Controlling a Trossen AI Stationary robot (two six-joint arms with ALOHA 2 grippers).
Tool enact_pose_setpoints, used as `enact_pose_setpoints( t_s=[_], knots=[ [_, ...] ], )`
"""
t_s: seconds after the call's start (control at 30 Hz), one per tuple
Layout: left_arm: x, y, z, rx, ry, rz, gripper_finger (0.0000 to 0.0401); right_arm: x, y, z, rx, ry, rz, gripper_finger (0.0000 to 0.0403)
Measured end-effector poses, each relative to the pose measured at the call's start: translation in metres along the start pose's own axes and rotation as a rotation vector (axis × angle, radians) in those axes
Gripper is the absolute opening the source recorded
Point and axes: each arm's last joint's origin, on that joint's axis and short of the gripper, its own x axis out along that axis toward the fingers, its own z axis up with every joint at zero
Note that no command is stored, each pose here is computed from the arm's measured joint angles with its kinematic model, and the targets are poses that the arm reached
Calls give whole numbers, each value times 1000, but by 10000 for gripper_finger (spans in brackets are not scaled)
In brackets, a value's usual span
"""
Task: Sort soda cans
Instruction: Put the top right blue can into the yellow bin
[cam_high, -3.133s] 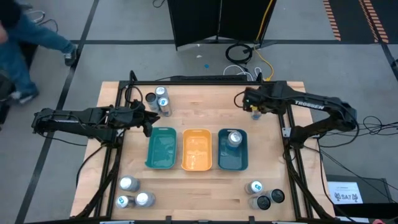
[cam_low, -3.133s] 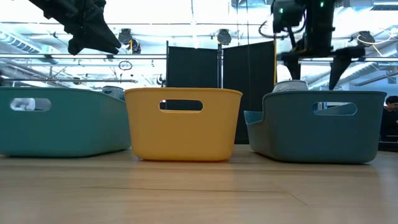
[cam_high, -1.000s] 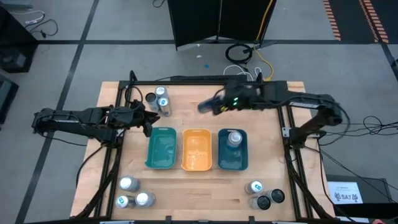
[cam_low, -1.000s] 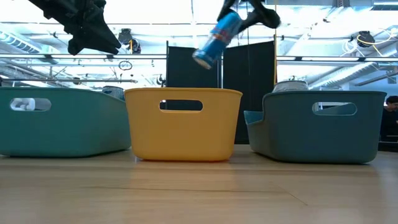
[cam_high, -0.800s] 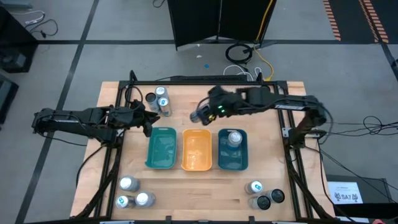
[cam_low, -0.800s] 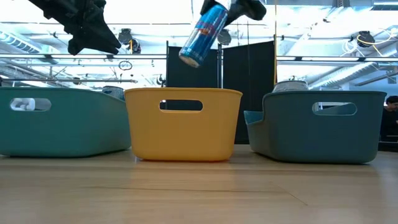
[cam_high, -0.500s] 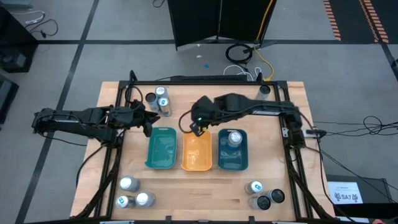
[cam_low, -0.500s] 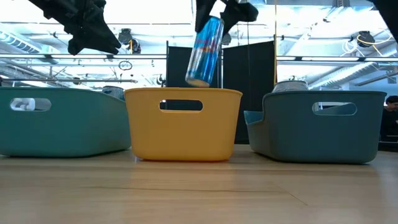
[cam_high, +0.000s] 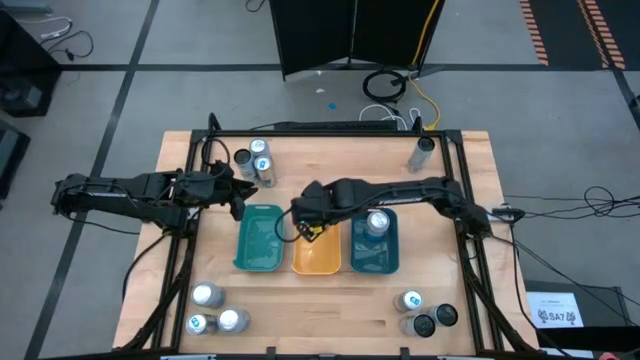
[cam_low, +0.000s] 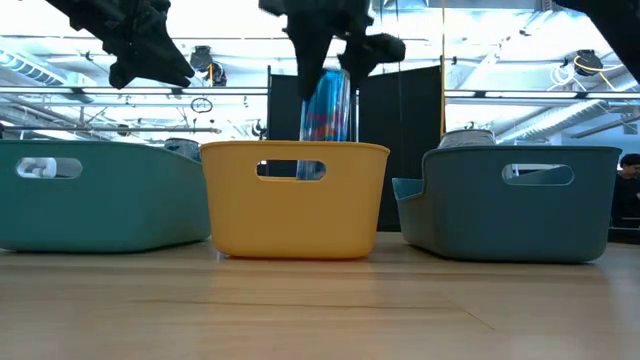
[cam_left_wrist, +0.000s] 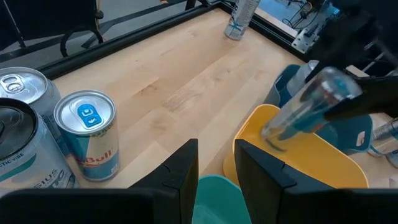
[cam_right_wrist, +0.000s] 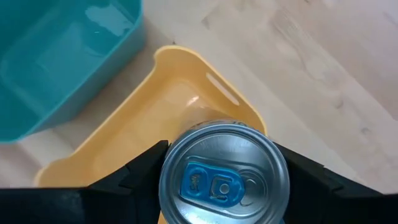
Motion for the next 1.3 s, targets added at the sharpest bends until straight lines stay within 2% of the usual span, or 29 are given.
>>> enact_pose_setpoints(
  t_s=[0.33, 0.83, 1.3],
  knots=[
    [0, 0, 0, -3, -1, 0, 115, 37, 10, -6, 58, 58, -84, 231],
    [0, 0, 0, -2, -1, -1, 115, 39, 10, -8, 125, 80, -84, 269],
    [0, 0, 0, 2, 0, 0, 115, 37, 10, -8, 124, 76, -79, 270]
  ],
)
